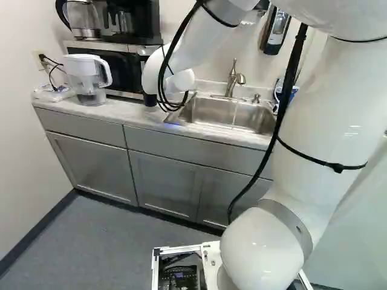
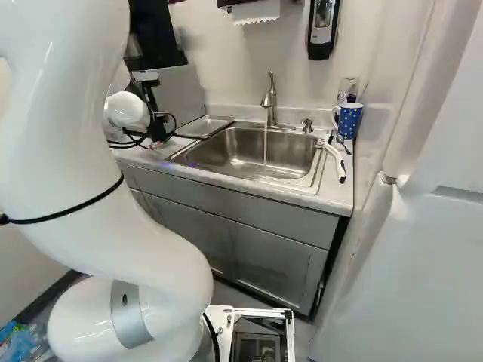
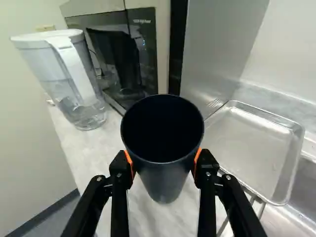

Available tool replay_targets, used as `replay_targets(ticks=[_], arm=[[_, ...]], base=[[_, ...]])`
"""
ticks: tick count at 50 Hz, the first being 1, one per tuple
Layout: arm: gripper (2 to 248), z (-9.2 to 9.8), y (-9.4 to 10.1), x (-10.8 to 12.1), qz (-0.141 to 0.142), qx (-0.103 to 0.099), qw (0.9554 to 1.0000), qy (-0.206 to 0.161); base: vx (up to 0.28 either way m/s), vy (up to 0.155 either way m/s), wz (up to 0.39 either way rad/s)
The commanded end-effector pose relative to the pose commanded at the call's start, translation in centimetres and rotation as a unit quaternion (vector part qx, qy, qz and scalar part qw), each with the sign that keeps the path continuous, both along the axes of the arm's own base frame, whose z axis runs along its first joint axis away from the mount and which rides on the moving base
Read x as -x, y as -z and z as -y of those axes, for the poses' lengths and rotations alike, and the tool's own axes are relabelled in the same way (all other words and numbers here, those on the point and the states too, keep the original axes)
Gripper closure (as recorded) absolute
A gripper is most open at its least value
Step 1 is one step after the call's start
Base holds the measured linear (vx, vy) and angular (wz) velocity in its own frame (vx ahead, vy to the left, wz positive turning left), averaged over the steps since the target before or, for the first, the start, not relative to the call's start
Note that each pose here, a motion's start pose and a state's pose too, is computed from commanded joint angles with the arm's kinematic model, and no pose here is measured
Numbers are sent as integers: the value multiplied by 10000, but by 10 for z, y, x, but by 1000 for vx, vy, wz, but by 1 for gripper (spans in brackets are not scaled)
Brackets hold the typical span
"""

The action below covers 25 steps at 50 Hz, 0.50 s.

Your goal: Rinse the cup and place it in the tray

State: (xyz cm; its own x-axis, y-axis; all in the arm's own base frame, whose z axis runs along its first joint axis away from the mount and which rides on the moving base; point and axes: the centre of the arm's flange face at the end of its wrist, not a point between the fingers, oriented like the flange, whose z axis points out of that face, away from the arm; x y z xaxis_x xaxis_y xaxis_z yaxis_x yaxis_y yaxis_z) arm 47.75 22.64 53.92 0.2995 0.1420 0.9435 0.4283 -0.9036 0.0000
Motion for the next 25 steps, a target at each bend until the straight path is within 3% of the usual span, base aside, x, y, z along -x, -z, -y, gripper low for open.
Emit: replay_targets(ticks=[25], arm=[[125,35,-28,-19,247,-106,9989,373]], base=[[0,0,0]])
